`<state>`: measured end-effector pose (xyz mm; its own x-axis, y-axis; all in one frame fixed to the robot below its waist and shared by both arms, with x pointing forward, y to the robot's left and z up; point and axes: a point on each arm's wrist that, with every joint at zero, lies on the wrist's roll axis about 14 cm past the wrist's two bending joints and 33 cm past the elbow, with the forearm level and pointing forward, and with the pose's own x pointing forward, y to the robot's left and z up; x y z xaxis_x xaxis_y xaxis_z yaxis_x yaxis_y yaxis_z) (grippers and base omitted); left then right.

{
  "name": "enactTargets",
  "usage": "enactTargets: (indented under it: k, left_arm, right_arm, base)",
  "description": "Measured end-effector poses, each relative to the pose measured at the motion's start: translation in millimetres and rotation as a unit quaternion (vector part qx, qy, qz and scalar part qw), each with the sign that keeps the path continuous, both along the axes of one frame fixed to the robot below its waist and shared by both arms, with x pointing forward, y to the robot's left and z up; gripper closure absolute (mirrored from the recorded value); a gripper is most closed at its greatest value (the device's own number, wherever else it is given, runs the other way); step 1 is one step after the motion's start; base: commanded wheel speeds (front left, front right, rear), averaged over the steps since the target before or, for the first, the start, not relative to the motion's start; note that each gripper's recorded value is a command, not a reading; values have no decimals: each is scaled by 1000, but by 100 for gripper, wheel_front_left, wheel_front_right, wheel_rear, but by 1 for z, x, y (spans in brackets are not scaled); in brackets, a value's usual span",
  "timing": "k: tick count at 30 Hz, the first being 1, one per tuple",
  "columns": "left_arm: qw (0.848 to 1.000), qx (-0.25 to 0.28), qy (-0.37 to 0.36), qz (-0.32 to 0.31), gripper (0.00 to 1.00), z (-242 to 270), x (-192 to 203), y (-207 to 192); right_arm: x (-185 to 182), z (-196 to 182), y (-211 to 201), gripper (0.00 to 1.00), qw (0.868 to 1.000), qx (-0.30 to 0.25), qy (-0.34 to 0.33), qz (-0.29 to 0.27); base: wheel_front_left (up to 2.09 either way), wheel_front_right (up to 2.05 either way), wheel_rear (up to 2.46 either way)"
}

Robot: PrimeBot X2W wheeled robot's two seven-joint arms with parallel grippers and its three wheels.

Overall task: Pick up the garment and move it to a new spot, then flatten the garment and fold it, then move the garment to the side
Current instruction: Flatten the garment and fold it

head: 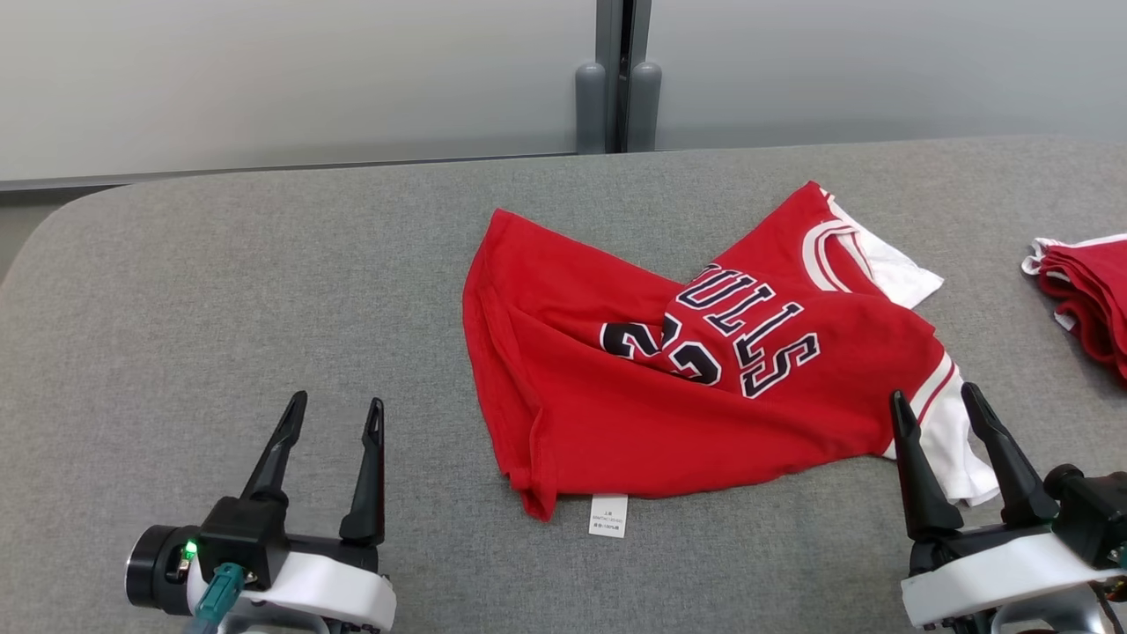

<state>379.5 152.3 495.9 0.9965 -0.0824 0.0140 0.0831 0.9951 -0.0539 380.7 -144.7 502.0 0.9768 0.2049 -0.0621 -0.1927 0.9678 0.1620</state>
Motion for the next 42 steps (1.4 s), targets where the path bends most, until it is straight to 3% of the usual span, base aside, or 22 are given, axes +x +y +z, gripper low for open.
enactTargets:
  k: [5,10,18,22,30,31,32,34,35,42]
  left_arm:
    - [1000,4,9,-19,0,-3,2,-12]
    - [996,8,26,-86,0,-8,3,-52]
    - [966,-3,93,-240,0,-35,-15,-144]
    - [959,6,142,-245,0,-62,-19,-145]
    - [959,17,187,-214,0,-91,-16,-125]
    - [959,17,188,-213,15,-92,-16,-124]
    - [959,18,188,-213,43,-92,-15,-123]
    - [959,18,188,-211,91,-92,-13,-122]
    - [961,15,182,-210,100,-90,-12,-122]
    - [972,7,143,-184,100,-70,2,-108]
  right_arm:
    - [1,-3,2,0,1000,2,5,2]
    - [4,-8,2,0,1000,4,12,2]
    - [9,-17,3,0,1000,11,25,1]
    - [11,-23,-3,0,999,12,31,-9]
    - [15,-30,-6,0,999,16,39,-15]
    - [15,-31,-5,0,999,18,40,-15]
    - [16,-31,-5,0,999,18,40,-14]
    - [17,-31,-4,0,999,19,39,-13]
    - [17,-31,-3,0,999,19,39,-13]
    - [19,-31,-3,0,999,26,37,-13]
  base:
    - [0,0,0]
    - [0,0,0]
    - [0,0,0]
    - [0,0,0]
    - [0,0,0]
    - [0,0,0]
    - [0,0,0]
    - [0,0,0]
    - [0,0,0]
    - [0,0,0]
